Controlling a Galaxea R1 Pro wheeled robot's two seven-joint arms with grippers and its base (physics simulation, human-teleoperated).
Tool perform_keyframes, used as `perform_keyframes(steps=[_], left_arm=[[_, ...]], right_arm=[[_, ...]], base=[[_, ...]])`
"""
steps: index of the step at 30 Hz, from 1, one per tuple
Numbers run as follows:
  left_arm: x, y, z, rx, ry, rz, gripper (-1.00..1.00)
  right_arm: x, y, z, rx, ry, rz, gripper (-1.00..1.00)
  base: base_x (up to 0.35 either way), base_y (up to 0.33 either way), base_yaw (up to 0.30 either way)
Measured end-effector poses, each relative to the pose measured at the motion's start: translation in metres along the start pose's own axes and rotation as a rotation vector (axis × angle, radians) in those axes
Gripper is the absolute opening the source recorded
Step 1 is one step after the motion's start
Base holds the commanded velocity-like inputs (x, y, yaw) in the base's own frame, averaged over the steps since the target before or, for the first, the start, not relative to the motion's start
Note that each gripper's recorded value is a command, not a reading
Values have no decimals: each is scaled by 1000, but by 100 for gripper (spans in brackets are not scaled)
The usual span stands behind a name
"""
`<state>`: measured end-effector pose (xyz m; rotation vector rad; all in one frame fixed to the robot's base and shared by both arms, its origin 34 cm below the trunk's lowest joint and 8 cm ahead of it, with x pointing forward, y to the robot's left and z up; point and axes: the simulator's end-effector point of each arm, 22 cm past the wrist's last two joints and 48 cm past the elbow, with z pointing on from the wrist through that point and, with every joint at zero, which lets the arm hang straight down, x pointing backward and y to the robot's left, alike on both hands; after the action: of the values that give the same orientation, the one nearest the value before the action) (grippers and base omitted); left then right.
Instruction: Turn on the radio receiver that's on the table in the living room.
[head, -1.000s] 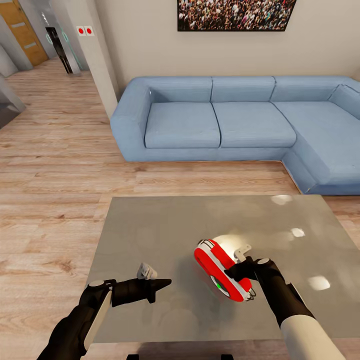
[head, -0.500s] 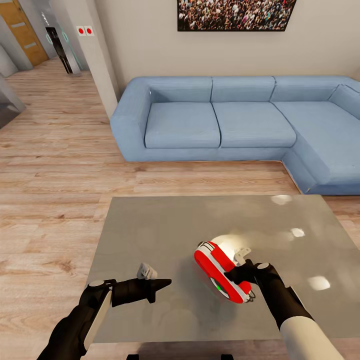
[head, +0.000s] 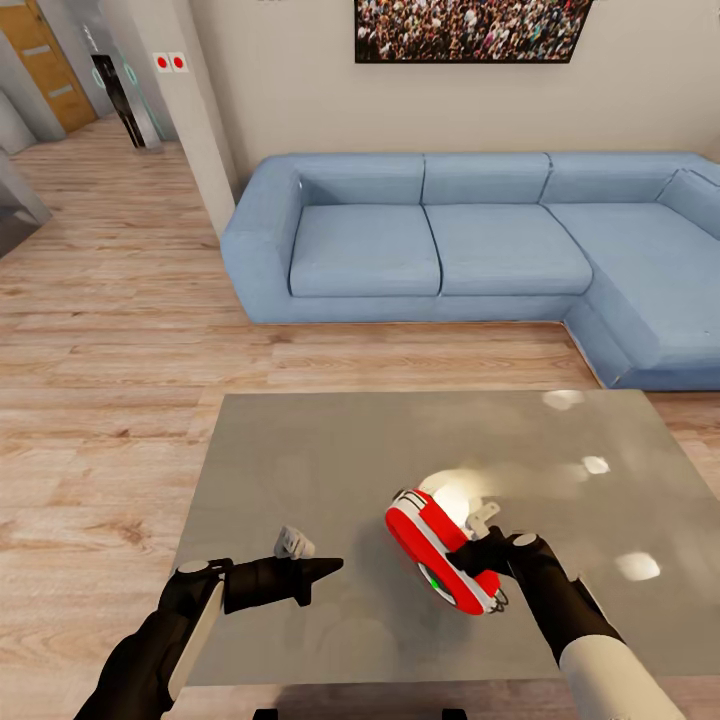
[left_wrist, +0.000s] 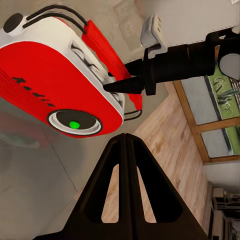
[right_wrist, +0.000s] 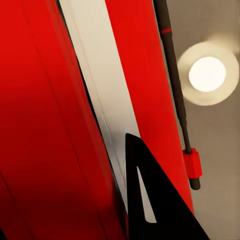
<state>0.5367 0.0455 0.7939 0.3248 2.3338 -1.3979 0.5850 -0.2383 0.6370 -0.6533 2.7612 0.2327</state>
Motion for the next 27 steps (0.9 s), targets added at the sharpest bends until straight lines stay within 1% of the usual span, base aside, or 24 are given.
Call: perform_keyframes(steps=[7, 8, 9, 13, 27], left_arm=[[0, 0, 0, 0, 0, 0, -100], [0, 0, 0, 0, 0, 0, -100], [0, 0, 0, 1, 0, -1, -100], [0, 0, 0, 0, 0, 0, -100], [0, 0, 0, 1, 0, 0, -100]], right_arm=[[0, -1, 0, 1, -5, 11, -100], [0, -1, 0, 1, -5, 11, 100], [5, -1, 2, 3, 6, 3, 100], [6, -3, 1, 7, 2, 13, 100], [6, -3, 1, 6, 3, 12, 100]], base=[[0, 0, 0], [0, 0, 0], [0, 0, 0], [0, 0, 0], [0, 0, 0]])
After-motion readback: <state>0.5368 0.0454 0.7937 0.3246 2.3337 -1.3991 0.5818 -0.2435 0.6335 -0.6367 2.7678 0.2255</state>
